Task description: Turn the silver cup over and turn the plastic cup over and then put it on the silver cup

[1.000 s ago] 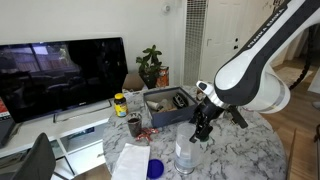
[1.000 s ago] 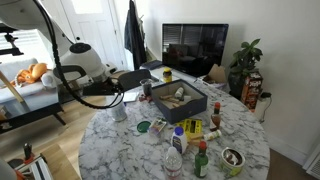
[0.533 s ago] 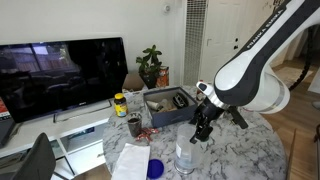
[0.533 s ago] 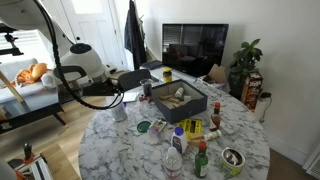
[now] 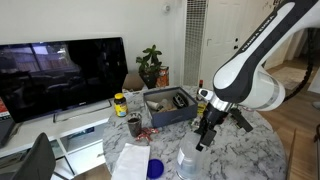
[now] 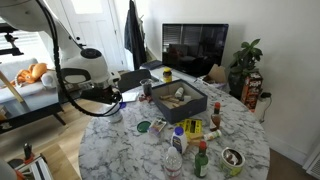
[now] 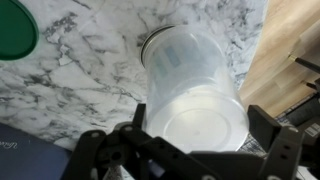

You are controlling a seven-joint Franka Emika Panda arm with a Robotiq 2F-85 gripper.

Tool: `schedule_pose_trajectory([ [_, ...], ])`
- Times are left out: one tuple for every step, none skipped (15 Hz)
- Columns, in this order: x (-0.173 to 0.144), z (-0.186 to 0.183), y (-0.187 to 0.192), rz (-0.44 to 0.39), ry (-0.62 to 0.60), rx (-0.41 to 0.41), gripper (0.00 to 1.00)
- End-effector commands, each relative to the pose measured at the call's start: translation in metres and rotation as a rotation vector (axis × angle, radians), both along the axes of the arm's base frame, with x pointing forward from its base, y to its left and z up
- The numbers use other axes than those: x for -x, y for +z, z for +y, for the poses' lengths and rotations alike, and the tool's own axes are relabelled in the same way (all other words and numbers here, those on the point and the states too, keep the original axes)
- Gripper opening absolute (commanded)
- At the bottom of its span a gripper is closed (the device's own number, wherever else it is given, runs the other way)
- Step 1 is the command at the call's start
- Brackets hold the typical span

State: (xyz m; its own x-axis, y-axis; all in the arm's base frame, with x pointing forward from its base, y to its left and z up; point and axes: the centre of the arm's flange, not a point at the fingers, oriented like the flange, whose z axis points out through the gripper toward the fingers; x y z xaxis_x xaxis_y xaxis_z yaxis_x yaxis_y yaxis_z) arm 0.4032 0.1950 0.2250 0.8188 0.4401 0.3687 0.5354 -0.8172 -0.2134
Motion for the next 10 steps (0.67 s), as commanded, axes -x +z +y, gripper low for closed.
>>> schedule_pose_trajectory([
  [0.001, -0.009, -0.005, 0.048, -0.027, 0.01, 1.0],
  [0.001, -0.012, -0.008, 0.056, -0.031, 0.013, 1.0],
  [0.001, -0.014, -0.013, 0.055, -0.028, 0.017, 1.0],
  [0.002, -0.016, -0.018, 0.056, -0.029, 0.025, 1.0],
  [0.002, -0.017, -0.022, 0.05, -0.03, 0.025, 1.0],
  [0.001, -0.017, -0.025, 0.037, -0.03, 0.027, 1.0],
  [0.0, -0.018, -0.028, 0.04, -0.037, 0.017, 1.0],
  [0.0, -0.018, -0.03, 0.048, -0.046, 0.013, 1.0],
  [-0.001, -0.018, -0.031, 0.048, -0.05, 0.003, 1.0],
  [-0.002, -0.018, -0.029, 0.053, -0.062, -0.019, 1.0],
])
